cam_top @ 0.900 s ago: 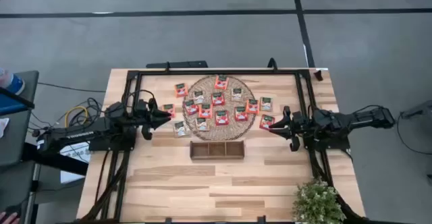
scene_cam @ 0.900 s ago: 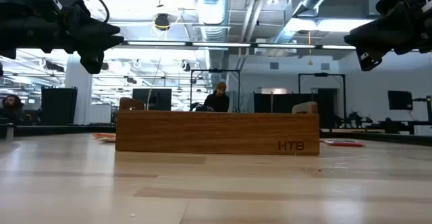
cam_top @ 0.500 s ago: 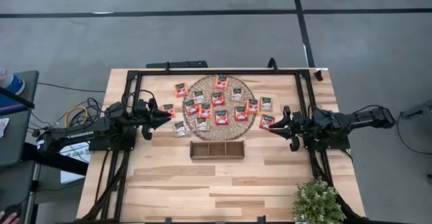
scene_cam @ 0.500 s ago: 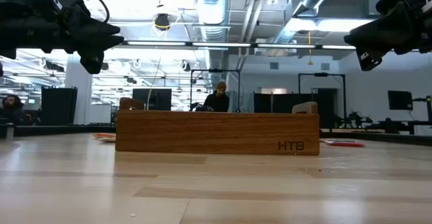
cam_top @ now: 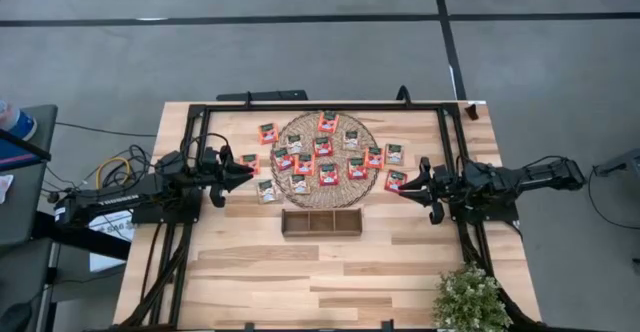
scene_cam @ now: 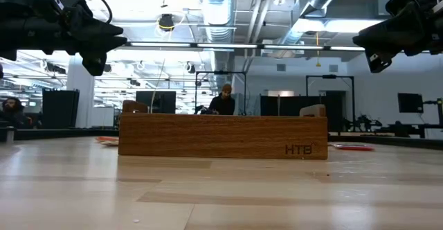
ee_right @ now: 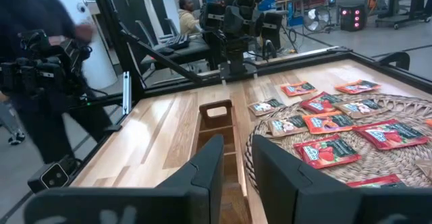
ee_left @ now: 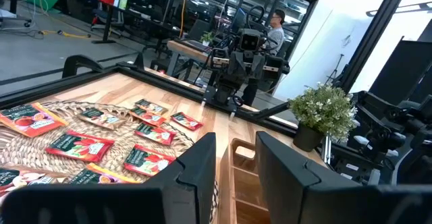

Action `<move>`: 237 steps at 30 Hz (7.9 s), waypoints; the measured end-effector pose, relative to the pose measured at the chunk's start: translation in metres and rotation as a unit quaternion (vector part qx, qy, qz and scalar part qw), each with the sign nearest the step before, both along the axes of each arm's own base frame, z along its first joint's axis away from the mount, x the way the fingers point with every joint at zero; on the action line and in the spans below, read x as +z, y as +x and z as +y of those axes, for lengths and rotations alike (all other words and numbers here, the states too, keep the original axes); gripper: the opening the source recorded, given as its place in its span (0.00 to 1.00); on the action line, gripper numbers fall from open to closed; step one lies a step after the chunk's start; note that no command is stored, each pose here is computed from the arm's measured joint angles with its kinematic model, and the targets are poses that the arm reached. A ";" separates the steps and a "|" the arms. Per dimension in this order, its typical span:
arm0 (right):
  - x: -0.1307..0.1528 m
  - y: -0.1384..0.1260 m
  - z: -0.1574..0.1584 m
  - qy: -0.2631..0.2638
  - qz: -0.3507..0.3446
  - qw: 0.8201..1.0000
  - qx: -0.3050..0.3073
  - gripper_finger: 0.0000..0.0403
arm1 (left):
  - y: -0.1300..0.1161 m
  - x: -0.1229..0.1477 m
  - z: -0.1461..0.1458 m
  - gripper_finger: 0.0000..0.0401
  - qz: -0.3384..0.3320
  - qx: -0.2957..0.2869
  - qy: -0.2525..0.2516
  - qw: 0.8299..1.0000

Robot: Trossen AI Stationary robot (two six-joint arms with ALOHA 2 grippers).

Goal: Pick & Place Tea

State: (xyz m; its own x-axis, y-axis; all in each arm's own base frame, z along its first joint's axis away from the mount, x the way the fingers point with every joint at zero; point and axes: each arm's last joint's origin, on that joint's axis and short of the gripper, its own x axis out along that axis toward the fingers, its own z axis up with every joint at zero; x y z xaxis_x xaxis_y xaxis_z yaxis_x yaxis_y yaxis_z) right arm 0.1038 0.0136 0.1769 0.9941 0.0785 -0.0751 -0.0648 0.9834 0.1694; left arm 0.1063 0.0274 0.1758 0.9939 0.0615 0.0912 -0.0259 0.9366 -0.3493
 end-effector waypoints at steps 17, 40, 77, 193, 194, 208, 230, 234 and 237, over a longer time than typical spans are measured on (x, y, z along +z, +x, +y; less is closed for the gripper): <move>0.000 0.000 0.000 0.000 0.000 1.000 0.000 0.17 | 0.000 0.000 0.000 0.24 0.000 0.000 0.000 1.000; 0.000 0.000 0.000 0.000 0.000 1.000 -0.004 0.17 | 0.000 0.000 0.000 0.24 -0.001 -0.001 -0.011 1.000; 0.066 0.004 -0.024 -0.007 0.041 0.972 -0.233 0.17 | -0.002 0.000 0.009 0.24 -0.025 0.144 -0.103 0.984; -0.049 0.121 -0.206 0.138 0.697 0.678 -0.188 0.05 | -0.002 -0.001 0.009 0.24 -0.020 0.155 -0.105 0.982; -0.049 0.121 -0.206 0.141 0.698 0.676 -0.190 0.03 | -0.002 -0.001 0.009 0.24 -0.018 0.155 -0.105 0.982; 0.007 0.134 -0.173 0.074 0.683 0.690 -0.230 0.01 | -0.002 -0.004 0.009 0.24 -0.004 0.156 -0.106 0.982; 0.080 0.167 0.027 -0.130 0.475 0.852 -0.177 0.00 | -0.002 -0.004 0.009 0.24 -0.004 0.156 -0.109 0.982; 0.073 0.185 0.051 -0.127 0.492 0.845 -0.169 0.00 | -0.002 -0.004 0.009 0.24 -0.004 0.156 -0.109 0.982; 0.077 0.205 0.068 -0.122 0.497 0.839 -0.183 0.00 | -0.002 -0.004 0.009 0.24 -0.003 0.156 -0.109 0.982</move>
State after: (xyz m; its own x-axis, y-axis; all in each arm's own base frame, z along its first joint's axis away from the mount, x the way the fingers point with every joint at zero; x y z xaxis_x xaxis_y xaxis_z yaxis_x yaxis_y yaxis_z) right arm 0.3092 0.0817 0.2538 0.3843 -0.3578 -0.8511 0.3039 0.9195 -0.2493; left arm 0.1045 0.0367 0.1715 0.9230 0.3818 0.0488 -0.2969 0.7868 -0.5411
